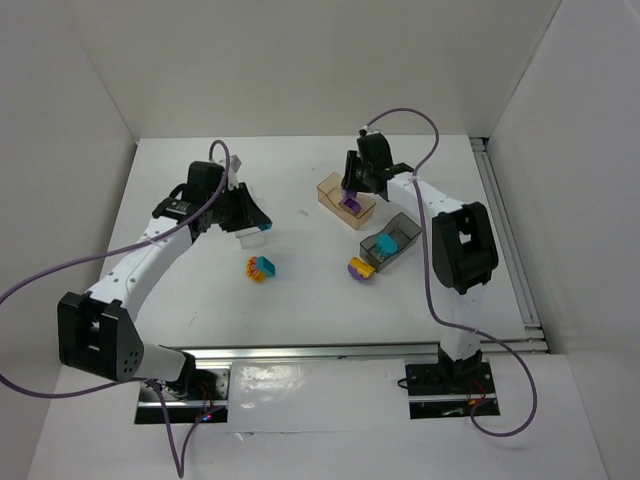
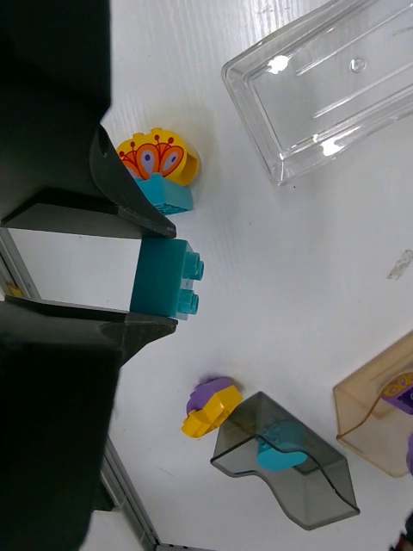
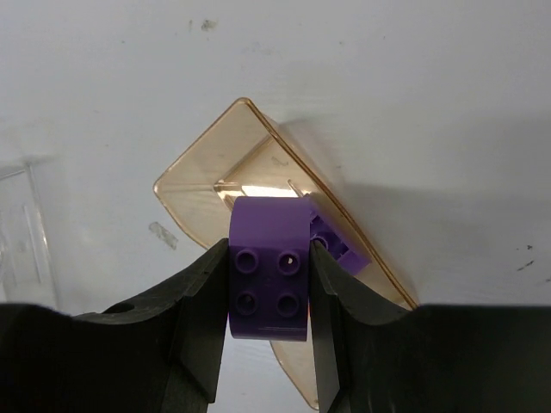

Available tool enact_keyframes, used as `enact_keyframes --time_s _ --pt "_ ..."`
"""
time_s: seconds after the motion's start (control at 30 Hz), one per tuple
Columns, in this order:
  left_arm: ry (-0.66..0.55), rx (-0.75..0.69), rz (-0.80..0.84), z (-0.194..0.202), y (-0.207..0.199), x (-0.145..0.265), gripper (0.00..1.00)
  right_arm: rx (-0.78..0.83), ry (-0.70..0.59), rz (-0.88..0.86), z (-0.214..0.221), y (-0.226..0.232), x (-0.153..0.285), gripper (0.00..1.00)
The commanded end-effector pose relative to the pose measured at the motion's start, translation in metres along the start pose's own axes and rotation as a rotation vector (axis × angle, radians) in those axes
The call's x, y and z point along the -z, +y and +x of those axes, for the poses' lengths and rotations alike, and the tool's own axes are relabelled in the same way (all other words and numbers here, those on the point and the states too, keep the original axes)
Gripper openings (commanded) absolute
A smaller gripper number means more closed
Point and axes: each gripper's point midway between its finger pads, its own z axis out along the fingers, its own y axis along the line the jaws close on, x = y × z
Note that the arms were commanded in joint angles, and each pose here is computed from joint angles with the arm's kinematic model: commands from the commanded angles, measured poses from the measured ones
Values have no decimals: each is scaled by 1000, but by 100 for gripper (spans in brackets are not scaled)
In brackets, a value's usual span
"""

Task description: Sort the legos into containers by color

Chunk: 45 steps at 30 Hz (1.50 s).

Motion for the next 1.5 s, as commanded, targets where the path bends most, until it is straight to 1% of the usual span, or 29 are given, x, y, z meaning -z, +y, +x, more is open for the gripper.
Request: enact_keyframes --time_s 0.0,0.03,0.07,0.1,0.2,0.27,0.3,0.33,0.37,0.4,0.43,0.47,0.53,0.57,0.67,0.7,0.77,0.83,0.9,0.93,0.97,1.07,1.13,1.17,1.2,1.27,1.37,1.43,1.47 --pt "-71 -20 49 -21 -24 20 0 34 0 -4 -1 11 -3 42" --pt "-66 -20 57 -21 -25 20 0 34 1 -3 1 10 -4 46" --pt "-52 -15 58 -17 -27 17 0 44 9 0 5 8 -7 63" --pt "-57 -27 84 -19 -36 18 0 44 5 -2 3 10 -10 75" --pt "-48 -34 100 -18 -45 13 0 54 -13 16 -7 9 -3 89" --pt "-32 -56 120 -14 -56 7 0 49 -80 13 -22 9 24 90" --pt "-24 -64 127 -14 -62 3 0 43 -156 3 -37 11 37 90" --pt "-19 -88 141 -10 -73 -1 0 27 -158 79 -17 -11 42 86" --pt "-13 -91 145 -9 -80 -5 0 -19 -246 80 -37 -15 74 84" --pt "-5 -105 146 -7 -88 -10 0 -63 -289 102 -41 -27 85 82" --pt "17 -137 176 -2 -108 -22 0 -101 -275 175 -22 -53 91 80" --pt "26 -150 177 -1 -116 -30 0 -188 -347 198 -38 -70 117 80" --pt "42 -188 233 2 -154 -39 0 -261 -366 255 -31 -95 138 82" --pt "83 -196 221 12 -157 -62 0 -318 -399 281 -26 -109 157 85" --pt "80 -237 279 9 -199 -78 0 -370 -439 340 -12 -127 184 88" --pt "122 -241 275 20 -200 -100 0 -392 -445 363 -10 -135 189 88" --pt "127 -276 314 22 -226 -107 0 -413 -445 389 -5 -145 202 90" --pt "180 -310 293 39 -227 -137 0 -426 -428 408 4 -150 210 91" --pt "181 -322 297 39 -241 -144 0 -427 -434 404 13 -152 220 91" --pt "215 -327 280 53 -238 -161 2 -433 -439 414 16 -156 225 91" --pt "196 -328 295 46 -245 -163 5 -438 -442 421 18 -159 229 91" --pt "241 -342 298 61 -245 -174 18 -443 -472 432 18 -167 242 91" --pt "255 -347 295 69 -245 -178 38 -447 -469 461 22 -177 243 92" --pt "255 -347 295 69 -245 -178 63 -447 -469 461 22 -177 243 92" --pt "272 -345 282 75 -239 -181 70 -450 -447 466 26 -180 240 92" --pt "259 -363 288 70 -245 -163 75 -449 -430 460 28 -179 236 92" --pt "233 -384 259 66 -242 -133 77 -441 -426 474 31 -184 235 92" --pt "158 -387 234 46 -241 -100 75 -383 -401 419 33 -176 229 91" --pt "166 -398 179 51 -224 -94 75 -344 -359 322 37 -160 221 91"
